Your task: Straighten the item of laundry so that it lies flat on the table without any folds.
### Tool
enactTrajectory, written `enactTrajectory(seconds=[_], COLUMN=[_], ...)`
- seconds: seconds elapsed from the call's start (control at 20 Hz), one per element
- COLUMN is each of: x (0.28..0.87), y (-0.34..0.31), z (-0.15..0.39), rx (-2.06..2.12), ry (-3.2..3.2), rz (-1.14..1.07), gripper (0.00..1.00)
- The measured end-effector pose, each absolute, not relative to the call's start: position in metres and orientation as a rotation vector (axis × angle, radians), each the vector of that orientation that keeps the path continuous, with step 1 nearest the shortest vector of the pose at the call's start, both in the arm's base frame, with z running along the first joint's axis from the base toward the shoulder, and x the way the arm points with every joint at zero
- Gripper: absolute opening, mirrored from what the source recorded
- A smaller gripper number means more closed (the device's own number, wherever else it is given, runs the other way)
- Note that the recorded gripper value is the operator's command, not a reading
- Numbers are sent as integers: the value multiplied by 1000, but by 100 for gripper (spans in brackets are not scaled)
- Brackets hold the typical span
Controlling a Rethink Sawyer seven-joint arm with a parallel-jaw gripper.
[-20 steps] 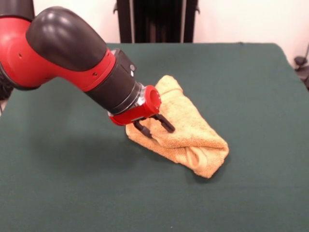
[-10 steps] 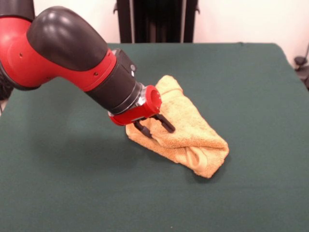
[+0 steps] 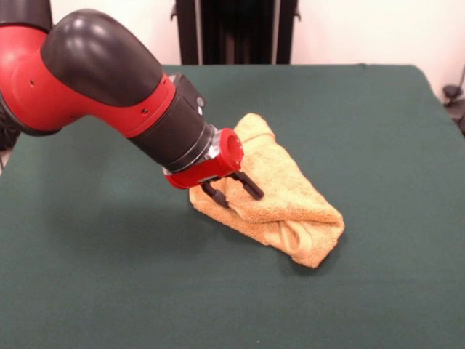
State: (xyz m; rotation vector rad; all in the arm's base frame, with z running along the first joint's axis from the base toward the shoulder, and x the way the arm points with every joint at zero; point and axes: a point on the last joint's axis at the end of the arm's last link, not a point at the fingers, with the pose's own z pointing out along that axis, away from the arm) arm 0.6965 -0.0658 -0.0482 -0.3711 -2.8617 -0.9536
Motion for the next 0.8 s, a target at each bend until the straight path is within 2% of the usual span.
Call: enactTrajectory(seconds=[0.8], x=[696], y=[-65], z=[-48], rx=[-360], ry=[-2863], rz=[-948], gripper=[100])
